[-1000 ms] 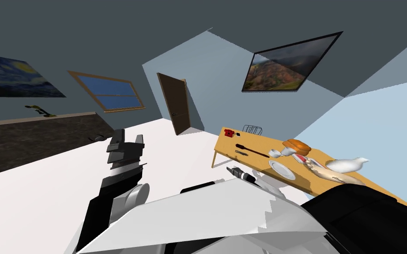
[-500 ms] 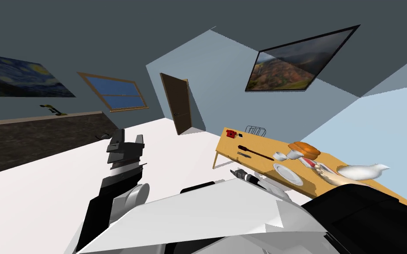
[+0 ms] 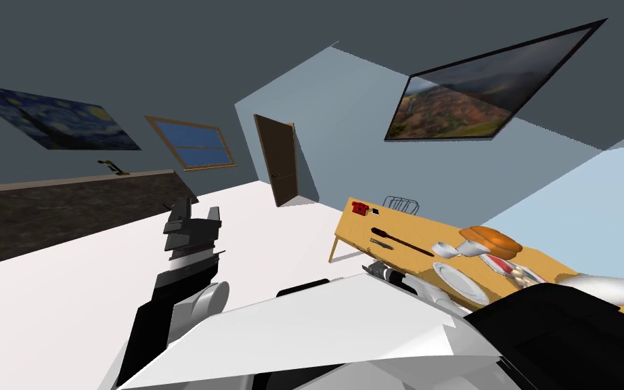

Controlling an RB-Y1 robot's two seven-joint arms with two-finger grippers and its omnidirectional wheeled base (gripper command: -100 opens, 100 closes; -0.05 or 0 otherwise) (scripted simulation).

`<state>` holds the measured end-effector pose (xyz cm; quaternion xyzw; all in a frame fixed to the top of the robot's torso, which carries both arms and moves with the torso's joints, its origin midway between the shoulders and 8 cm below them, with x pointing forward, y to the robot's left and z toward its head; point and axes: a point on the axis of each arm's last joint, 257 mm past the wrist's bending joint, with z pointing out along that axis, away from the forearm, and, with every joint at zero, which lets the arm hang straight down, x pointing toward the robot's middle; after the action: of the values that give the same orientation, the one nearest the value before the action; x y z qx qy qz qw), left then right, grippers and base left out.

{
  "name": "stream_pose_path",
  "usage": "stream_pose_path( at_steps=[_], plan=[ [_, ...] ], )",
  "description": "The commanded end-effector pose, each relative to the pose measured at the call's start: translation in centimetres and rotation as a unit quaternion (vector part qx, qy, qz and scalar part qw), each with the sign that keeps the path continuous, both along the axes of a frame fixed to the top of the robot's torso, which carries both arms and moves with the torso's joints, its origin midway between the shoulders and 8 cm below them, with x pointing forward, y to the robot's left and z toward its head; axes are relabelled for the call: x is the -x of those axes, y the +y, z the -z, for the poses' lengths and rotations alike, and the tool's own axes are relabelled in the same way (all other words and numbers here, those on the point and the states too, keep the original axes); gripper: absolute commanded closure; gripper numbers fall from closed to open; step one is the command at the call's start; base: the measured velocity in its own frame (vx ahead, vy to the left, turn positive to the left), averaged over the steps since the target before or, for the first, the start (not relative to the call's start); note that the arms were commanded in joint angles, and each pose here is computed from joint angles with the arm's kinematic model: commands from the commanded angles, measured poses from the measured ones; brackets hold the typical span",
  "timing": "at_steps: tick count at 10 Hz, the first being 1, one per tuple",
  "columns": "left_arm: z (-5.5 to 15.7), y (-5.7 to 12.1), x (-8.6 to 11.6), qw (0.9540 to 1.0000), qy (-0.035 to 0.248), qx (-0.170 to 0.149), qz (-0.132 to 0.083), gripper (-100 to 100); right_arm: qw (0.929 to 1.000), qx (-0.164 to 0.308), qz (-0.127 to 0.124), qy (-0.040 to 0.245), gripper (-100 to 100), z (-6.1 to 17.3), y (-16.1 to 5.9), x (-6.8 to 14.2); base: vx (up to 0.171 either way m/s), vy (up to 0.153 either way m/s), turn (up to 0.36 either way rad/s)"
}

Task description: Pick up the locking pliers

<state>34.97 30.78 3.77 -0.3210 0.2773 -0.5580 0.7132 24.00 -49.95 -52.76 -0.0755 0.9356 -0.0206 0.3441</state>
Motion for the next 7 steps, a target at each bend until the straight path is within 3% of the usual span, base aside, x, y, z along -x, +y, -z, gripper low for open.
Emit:
stream_pose_path(
  at_steps=[1, 3, 4, 5, 6, 7],
  plan=[
    [0.0, 0.0, 0.0, 1.0, 0.0, 0.0, 0.0, 0, 0.9995, 0.027, -0.007, 0.015, -100, 0.3, -1.6, 1.1, 0.047, -0.006, 0.071],
    [0.0, 0.0, 0.0, 1.0, 0.0, 0.0, 0.0, 0, 0.9925, 0.104, -0.039, 0.051, -100, 0.3, -6.2, 2.8, 0.064, -0.005, 0.143],
    [0.0, 0.0, 0.0, 1.0, 0.0, 0.0, 0.0, 0, 0.9918, 0.108, -0.038, 0.056, -100, 0.4, -6.7, 3.2, 0.07, -0.023, 0.068],
    [0.0, 0.0, 0.0, 1.0, 0.0, 0.0, 0.0, 0, 0.9857, 0.142, -0.056, 0.07, -100, 0.1, -8.6, 3.7, 0.066, -0.016, 0.097],
    [0.0, 0.0, 0.0, 1.0, 0.0, 0.0, 0.0, 0, 0.9851, 0.145, -0.053, 0.075, -100, 0.2, -9.0, 4.2, 0.048, -0.011, 0.06],
    [0.0, 0.0, 0.0, 1.0, 0.0, 0.0, 0.0, 0, 0.9779, 0.176, -0.071, 0.088, -100, -0.2, -10.7, 4.5, 0.049, -0.008, 0.12]
  ],
)
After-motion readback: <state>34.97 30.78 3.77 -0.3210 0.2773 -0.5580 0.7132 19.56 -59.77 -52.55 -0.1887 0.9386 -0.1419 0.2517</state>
